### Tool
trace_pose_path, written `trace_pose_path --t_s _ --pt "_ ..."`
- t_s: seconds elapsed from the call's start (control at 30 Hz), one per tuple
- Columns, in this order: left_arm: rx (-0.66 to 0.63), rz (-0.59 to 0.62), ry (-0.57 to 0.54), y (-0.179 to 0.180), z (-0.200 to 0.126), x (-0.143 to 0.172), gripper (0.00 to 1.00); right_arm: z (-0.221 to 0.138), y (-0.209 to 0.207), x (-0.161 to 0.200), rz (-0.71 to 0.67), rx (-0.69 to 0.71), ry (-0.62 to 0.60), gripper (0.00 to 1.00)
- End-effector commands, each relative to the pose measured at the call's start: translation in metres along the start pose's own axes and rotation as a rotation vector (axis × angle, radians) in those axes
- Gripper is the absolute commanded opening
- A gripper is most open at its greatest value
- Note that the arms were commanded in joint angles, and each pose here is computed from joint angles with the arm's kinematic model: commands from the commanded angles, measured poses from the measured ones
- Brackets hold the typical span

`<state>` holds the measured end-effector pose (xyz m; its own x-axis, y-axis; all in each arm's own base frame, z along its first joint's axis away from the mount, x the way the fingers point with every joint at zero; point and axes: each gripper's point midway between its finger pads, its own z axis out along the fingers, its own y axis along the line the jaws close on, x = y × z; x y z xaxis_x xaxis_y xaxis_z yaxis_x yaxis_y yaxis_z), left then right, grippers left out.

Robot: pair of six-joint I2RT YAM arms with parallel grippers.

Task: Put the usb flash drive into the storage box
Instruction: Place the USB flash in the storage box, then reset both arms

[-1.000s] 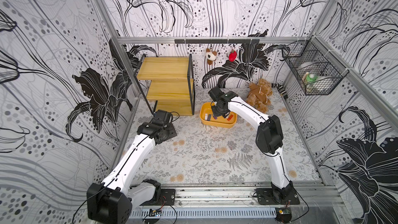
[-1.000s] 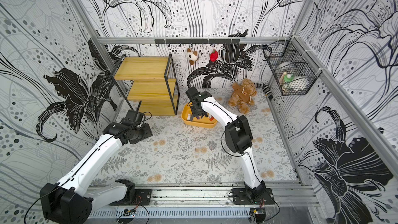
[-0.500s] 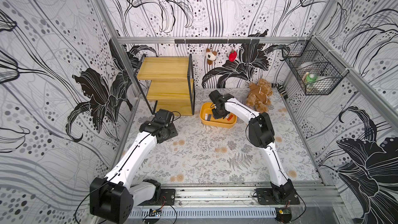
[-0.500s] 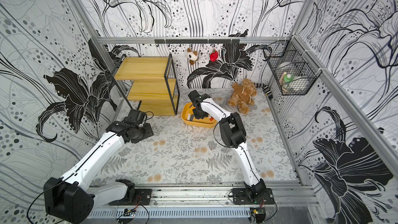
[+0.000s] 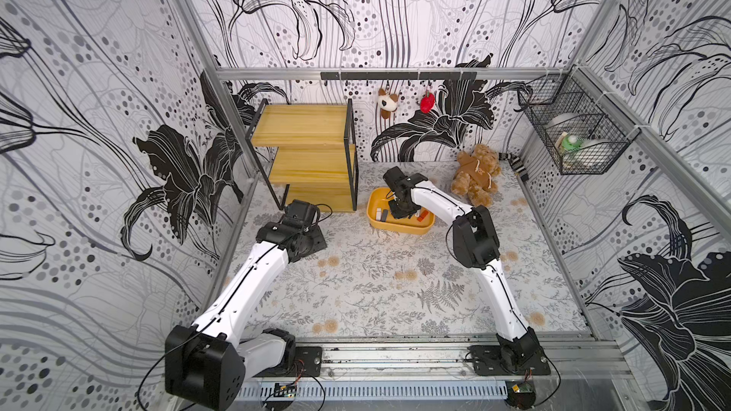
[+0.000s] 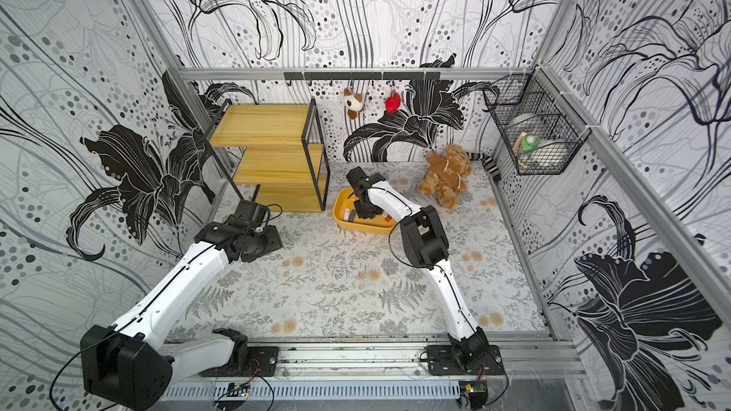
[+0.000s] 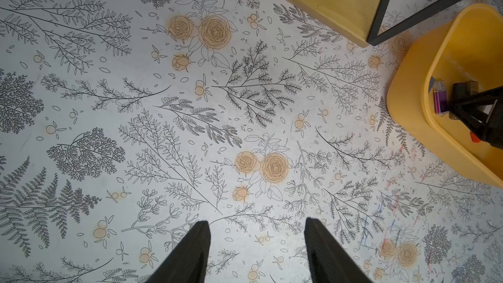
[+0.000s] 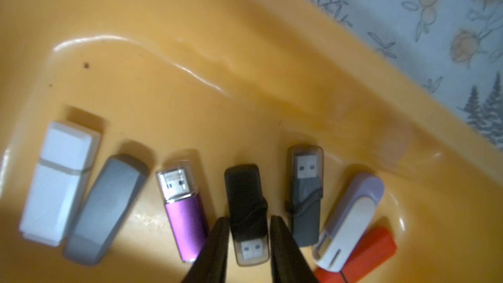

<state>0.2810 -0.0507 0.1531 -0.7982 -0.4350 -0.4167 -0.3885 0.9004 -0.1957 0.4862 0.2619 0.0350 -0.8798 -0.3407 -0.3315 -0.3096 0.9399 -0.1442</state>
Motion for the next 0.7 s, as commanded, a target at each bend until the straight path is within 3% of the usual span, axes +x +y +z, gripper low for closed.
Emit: trace_pose_path --t_s 0.0,0.2,0.37,0.47,0.57,0.67 --pt "0.029 0.006 -0.022 -0.003 -0.004 -0.004 0.61 -0.012 -0.008 -0.004 0.001 0.017 -0.013 0.41" --pt "0.038 0.016 -0.061 -0.005 -0.013 -0.013 0.61 -0.051 -0.02 -0.025 0.005 0.048 -0.086 0.44" --pt "0.04 0.033 -0.115 -0.01 -0.023 -0.029 0.61 -0.131 -0.039 -0.036 0.066 0.043 -0.2 0.45" --pt "0.065 0.027 -0.19 -0.014 -0.026 -0.043 0.74 -0.177 -0.05 -0.024 0.105 0.02 -0.269 0.48" --pt "0.06 0.007 -0.315 -0.011 -0.031 -0.06 0.98 -0.211 -0.058 0.001 0.144 -0.017 -0.319 0.57" --pt "0.052 -0.019 -0.451 -0.004 -0.039 -0.078 0.98 -0.236 -0.061 0.033 0.165 -0.083 -0.395 0.7"
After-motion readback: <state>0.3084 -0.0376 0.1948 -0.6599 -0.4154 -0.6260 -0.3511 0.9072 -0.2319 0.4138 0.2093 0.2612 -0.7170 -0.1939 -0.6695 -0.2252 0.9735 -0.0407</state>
